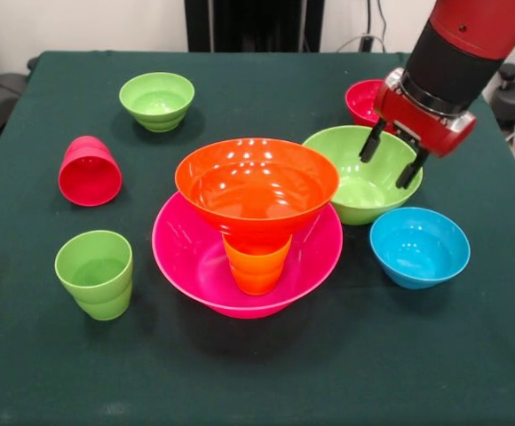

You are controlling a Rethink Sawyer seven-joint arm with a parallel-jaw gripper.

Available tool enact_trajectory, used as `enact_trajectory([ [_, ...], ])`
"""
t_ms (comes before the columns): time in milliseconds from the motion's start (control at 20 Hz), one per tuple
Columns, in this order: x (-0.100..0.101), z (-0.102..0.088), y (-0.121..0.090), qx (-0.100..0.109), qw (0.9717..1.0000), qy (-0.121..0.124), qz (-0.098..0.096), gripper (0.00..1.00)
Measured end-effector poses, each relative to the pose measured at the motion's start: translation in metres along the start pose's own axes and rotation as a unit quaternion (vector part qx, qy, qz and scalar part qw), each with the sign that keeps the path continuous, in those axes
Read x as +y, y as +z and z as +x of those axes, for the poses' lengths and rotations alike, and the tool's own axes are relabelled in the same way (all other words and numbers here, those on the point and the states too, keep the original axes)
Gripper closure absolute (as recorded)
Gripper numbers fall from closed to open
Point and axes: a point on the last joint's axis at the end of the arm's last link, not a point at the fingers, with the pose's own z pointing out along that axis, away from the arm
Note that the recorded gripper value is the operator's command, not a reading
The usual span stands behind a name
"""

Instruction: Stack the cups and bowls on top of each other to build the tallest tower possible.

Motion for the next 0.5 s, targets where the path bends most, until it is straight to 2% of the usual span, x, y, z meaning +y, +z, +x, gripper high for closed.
enact_trajectory([
  [250, 0.002, -0.005, -0.012, -0.005, 1.0, 0.002, -0.008, 0.0],
  [500, 0.007, -0.013, -0.037, -0.015, 0.9996, 0.006, -0.024, 0.0],
])
